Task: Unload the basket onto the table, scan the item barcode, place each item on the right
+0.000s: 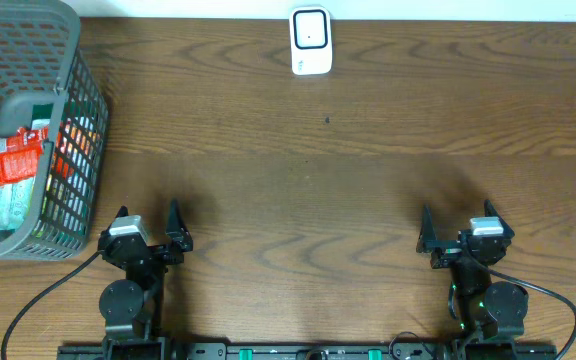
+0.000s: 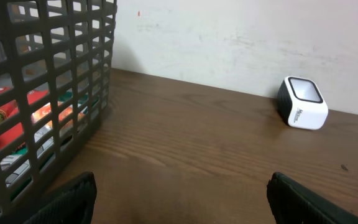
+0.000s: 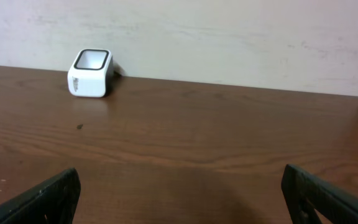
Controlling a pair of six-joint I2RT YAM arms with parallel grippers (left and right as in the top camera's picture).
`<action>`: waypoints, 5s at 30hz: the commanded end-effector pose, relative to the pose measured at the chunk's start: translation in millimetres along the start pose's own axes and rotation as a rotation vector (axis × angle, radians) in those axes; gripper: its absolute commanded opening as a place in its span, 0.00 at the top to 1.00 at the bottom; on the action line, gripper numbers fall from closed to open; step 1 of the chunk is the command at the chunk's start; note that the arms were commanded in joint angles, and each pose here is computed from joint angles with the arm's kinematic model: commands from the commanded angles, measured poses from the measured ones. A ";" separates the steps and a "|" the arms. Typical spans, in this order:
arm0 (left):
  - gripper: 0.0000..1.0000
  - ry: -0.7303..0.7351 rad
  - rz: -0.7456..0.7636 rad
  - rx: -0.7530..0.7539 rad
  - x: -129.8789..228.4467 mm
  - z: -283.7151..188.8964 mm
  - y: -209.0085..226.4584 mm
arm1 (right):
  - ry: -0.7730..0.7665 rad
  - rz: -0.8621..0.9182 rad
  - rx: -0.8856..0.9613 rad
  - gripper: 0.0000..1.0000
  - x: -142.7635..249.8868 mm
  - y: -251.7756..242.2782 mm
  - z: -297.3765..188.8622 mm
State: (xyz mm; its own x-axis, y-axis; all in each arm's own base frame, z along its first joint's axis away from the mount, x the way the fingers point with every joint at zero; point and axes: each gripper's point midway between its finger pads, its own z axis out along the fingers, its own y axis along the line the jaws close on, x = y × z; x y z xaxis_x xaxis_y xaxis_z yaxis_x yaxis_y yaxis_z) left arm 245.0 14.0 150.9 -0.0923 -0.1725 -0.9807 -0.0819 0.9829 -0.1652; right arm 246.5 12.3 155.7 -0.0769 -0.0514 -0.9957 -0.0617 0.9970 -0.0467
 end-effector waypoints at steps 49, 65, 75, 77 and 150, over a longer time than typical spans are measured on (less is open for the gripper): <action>0.11 0.068 0.020 -0.022 18.4 0.9 4.7 | 0.010 -0.008 0.033 0.01 2.5 -5.9 0.1; 0.11 0.068 0.020 -0.022 18.3 0.9 4.8 | 0.010 -0.008 0.033 0.01 2.5 -5.9 0.1; 0.11 0.068 0.019 -0.022 18.3 0.9 4.8 | 0.010 -0.008 0.033 0.01 2.5 -5.9 0.1; 0.11 0.068 0.019 -0.022 18.3 0.9 4.8 | 0.010 -0.008 0.033 0.01 2.5 -5.9 0.1; 0.01 0.101 -0.057 0.280 -114.0 -42.4 -69.3 | 0.010 -0.008 0.033 0.01 2.5 -5.9 0.1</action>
State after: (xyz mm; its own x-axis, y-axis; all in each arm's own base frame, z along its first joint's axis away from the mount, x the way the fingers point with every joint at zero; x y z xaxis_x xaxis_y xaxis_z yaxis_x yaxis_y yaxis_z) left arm 217.3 -22.0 250.4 -0.1612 -0.2248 -0.9610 0.1032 0.9645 -0.2430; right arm 246.7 8.9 155.2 -0.0801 -0.0515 -0.9955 -0.0421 0.9979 -0.0483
